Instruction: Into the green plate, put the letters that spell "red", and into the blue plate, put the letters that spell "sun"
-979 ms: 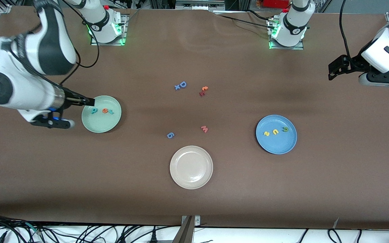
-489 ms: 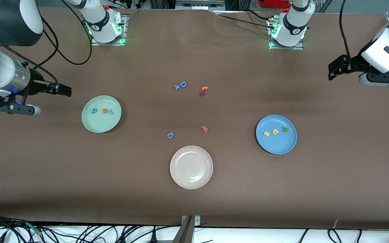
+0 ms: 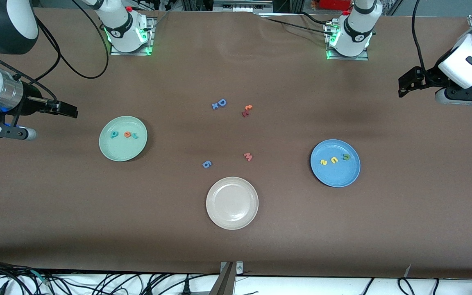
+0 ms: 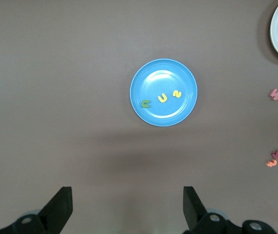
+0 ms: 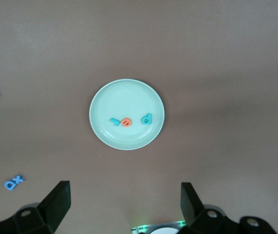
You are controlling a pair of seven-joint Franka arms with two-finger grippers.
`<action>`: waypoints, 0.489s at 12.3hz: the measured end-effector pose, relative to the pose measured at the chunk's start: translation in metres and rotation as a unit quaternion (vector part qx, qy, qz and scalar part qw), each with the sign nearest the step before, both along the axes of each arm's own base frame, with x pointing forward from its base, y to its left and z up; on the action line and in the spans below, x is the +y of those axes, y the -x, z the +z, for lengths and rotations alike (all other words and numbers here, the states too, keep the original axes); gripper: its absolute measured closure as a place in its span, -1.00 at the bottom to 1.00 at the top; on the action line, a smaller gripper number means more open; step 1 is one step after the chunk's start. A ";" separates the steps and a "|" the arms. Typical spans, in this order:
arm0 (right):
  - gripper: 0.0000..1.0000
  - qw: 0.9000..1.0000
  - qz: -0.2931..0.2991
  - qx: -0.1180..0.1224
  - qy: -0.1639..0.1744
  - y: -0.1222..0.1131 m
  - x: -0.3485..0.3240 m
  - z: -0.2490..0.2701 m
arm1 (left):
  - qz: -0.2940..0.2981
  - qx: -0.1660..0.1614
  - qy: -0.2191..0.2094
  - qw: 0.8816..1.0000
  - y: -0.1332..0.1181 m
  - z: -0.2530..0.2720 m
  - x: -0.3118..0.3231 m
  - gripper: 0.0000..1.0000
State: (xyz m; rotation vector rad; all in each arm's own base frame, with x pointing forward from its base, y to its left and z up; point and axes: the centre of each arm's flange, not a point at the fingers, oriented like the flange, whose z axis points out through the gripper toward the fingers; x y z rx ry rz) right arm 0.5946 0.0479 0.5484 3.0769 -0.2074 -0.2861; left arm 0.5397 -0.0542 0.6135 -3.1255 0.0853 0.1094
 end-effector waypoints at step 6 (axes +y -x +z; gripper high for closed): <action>-1.00 0.999 0.004 -0.036 0.001 0.006 -0.003 0.008 | 0.000 0.001 0.000 1.000 0.000 0.000 0.000 -1.00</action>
